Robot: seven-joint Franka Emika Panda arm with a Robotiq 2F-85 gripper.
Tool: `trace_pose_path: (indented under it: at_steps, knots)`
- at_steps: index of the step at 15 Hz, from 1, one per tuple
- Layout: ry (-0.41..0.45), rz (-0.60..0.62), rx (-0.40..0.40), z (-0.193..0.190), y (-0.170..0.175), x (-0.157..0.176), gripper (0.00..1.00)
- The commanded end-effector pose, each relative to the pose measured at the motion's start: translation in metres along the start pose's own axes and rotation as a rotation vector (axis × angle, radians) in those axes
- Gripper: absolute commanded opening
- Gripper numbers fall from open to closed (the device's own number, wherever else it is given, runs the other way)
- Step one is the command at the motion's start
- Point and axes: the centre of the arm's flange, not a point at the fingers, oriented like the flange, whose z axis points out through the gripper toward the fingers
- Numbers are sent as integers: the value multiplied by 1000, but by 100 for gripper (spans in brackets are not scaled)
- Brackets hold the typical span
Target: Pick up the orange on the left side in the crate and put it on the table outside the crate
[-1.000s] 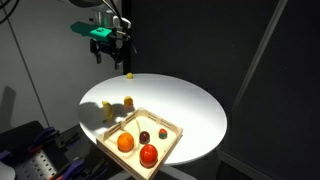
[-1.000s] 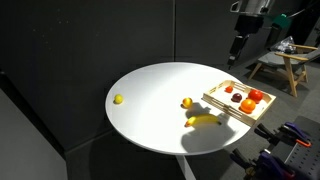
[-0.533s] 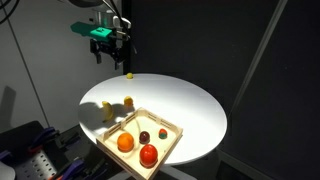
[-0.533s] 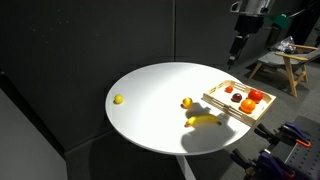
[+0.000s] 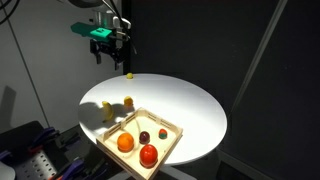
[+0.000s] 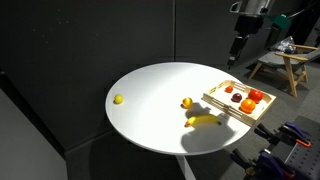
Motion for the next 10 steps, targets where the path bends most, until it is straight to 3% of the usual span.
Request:
trace_pose_path:
  at_steps: [1,10]
  knots:
    - [6,6,-19,-2,4,6,100]
    - [47,65,-112,-4,26,21,100]
